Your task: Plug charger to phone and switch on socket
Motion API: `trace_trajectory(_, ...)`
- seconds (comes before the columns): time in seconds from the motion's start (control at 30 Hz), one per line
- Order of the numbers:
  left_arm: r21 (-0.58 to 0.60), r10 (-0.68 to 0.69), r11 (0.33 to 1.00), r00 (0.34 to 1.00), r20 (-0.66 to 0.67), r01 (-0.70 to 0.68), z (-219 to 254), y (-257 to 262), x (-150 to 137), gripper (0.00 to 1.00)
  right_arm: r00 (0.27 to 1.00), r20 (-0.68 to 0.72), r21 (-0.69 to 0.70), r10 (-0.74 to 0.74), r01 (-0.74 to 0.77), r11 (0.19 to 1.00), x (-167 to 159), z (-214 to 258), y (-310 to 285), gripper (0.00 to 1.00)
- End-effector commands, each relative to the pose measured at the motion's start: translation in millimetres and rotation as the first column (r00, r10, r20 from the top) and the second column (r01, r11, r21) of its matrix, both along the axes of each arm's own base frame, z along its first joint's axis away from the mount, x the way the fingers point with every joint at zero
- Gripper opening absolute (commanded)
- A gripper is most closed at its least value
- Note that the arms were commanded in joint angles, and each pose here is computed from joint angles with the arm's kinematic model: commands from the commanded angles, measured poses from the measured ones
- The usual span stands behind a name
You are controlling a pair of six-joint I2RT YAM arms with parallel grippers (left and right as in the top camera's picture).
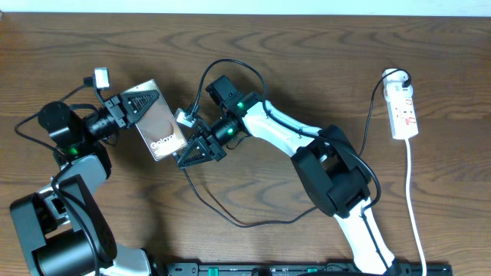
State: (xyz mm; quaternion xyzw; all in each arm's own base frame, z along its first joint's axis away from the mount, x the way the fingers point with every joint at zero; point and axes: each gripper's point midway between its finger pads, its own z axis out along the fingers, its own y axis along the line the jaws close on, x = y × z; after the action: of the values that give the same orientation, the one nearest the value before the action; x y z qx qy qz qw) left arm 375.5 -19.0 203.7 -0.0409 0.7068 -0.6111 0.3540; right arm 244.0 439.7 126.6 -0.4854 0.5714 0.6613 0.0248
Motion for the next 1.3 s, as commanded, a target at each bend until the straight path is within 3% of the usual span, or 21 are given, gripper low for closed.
trace_trajectory(0.0, 0.035, -0.062, 0.998, 0.996, 0.061, 0.060, 7, -11, -5, 0.08, 0.999, 0.028, 0.069, 0.020, -0.022, 0.997, -3, 31, 3, 0.01)
trace_trajectory(1.27, 0.067, -0.090, 0.994, 0.990, 0.105, 0.083, 2, -22, -9, 0.07, 1.000, 0.014, 0.101, 0.028, -0.029, 0.994, 2, 42, 7, 0.01)
